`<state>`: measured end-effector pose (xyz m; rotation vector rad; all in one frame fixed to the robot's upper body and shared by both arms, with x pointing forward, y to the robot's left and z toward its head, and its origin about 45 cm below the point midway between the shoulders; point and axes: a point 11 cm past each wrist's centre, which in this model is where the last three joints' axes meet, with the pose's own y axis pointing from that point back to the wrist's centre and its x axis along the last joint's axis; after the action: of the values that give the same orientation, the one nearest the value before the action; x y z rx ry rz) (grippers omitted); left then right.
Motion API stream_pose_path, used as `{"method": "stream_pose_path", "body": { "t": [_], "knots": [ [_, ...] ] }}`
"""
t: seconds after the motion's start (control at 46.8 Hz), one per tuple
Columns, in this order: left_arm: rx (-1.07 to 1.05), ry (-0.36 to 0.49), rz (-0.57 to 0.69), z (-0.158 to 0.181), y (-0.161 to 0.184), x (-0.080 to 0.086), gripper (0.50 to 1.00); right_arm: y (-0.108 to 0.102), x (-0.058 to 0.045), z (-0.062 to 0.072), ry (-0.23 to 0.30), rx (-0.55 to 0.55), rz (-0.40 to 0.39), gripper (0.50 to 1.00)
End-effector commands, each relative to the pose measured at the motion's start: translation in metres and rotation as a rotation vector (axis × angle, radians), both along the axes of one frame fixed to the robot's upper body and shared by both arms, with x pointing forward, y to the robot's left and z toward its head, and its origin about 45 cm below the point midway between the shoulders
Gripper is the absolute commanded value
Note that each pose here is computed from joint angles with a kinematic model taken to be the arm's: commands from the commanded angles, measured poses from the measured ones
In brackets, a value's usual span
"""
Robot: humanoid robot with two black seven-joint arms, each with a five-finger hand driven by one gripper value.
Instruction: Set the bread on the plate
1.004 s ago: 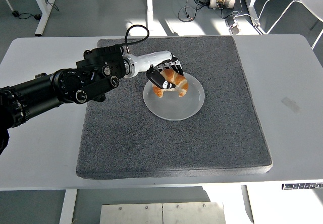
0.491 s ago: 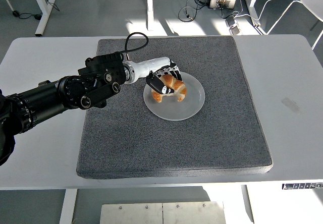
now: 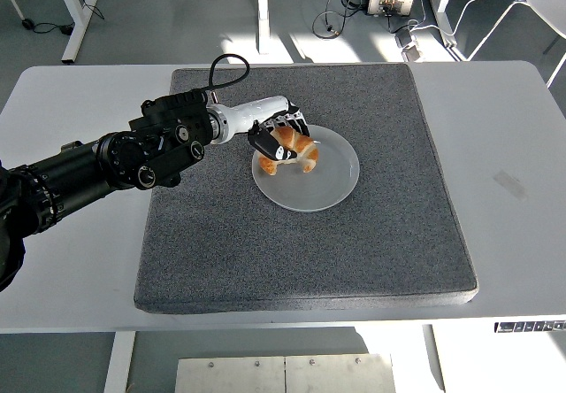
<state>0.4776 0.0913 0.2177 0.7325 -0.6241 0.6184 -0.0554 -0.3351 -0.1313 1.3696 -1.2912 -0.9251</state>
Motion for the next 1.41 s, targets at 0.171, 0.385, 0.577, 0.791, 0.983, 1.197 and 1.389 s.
{"method": "stream_pose_path", "body": {
  "t": [0.171, 0.385, 0.577, 0.791, 0.983, 1.197, 1.389],
  "knots": [
    [0.001, 0.0, 0.002, 0.001, 0.0, 0.0, 0.972, 0.0, 0.0, 0.0, 0.0, 0.0, 0.0, 1.0],
    [-0.004, 0.0, 0.007, 0.002, 0.0, 0.001, 0.977, 0.0, 0.0, 0.0, 0.0, 0.0, 0.0, 1.0],
    [-0.066, -0.068, -0.006, 0.059, -0.02, 0.017, 0.98, 0.0, 0.0, 0.0, 0.0, 0.0, 0.0, 1.0],
    [-0.134, -0.095, -0.016, 0.111, -0.033, 0.027, 0.98, 0.0, 0.0, 0.0, 0.0, 0.0, 0.0, 1.0],
    [-0.148, -0.115, 0.056, 0.119, -0.002, 0.04, 0.98, 0.0, 0.0, 0.0, 0.0, 0.0, 0.0, 1.0],
    [-0.673, 0.101, 0.315, 0.111, 0.043, 0.049, 0.983, 0.0, 0.0, 0.0, 0.0, 0.0, 0.0, 1.0],
    [-1.01, 0.205, 0.454, 0.102, 0.069, 0.051, 0.983, 0.0, 0.0, 0.0, 0.0, 0.001, 0.0, 1.0]
  ]
}}
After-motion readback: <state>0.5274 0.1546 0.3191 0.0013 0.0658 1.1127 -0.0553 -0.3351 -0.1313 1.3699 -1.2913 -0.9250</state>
